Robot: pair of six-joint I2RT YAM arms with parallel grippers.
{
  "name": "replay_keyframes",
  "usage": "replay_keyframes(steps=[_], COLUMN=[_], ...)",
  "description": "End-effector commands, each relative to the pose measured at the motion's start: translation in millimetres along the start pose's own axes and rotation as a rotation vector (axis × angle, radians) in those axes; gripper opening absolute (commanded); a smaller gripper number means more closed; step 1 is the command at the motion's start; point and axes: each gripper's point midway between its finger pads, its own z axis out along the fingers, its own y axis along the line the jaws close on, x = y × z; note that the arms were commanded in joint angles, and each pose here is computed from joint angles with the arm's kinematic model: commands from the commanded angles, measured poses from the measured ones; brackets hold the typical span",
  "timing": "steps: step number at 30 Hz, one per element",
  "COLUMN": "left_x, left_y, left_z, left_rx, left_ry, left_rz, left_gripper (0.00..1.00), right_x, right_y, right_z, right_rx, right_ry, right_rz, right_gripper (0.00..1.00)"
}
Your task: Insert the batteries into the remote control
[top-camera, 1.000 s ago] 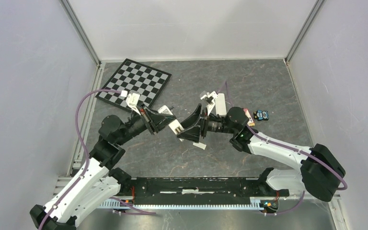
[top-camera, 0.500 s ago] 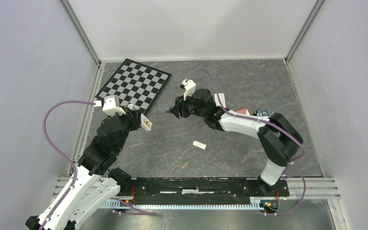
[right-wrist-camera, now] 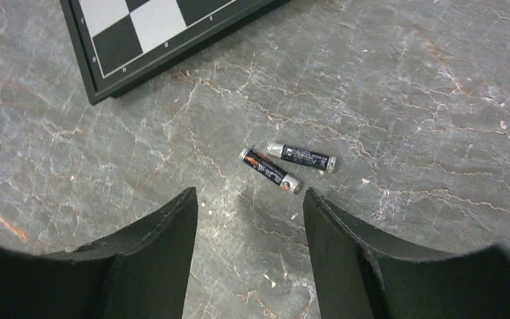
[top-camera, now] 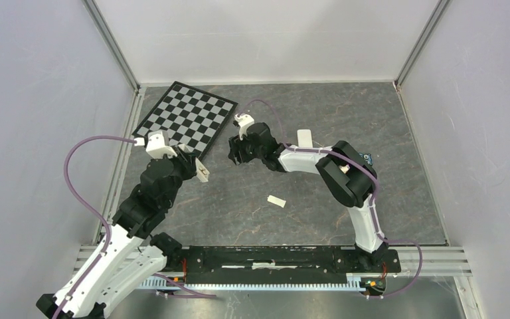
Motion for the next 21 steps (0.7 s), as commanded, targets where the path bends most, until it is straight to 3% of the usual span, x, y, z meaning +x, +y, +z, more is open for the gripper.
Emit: replay_keyframes(steps=[1,10,15,21], left_x=[-8.2,-6.0,-4.2,-2.7], left_y=[0.4,0.8,0.6,1.9], left_z=[3.1,4.1,4.0,4.7], left_rx=[-0.011,-0.017,-0.015,-0.02], left_ry=[-0.033,-0.024,-0.015,-0.015], left_rz=[0.019,0.016,0.019,0.017], left_gripper=[0.02,0.02,0.02,0.02], right_x=[-22.3,-20.2,-9.9,17.4], right_y=[-3.3,-24.6,-25.8,-28.7], right_z=[7.3,33.4,48.1,36.4], right_rx=[0.034,0.137,0.13,0.126], right_ry=[-0.094,-0.079,-0.022,0.103], right_rz=[0.058,0.015,-0.134,-0.312], right_gripper=[0.63,0.72,0.57,0.47])
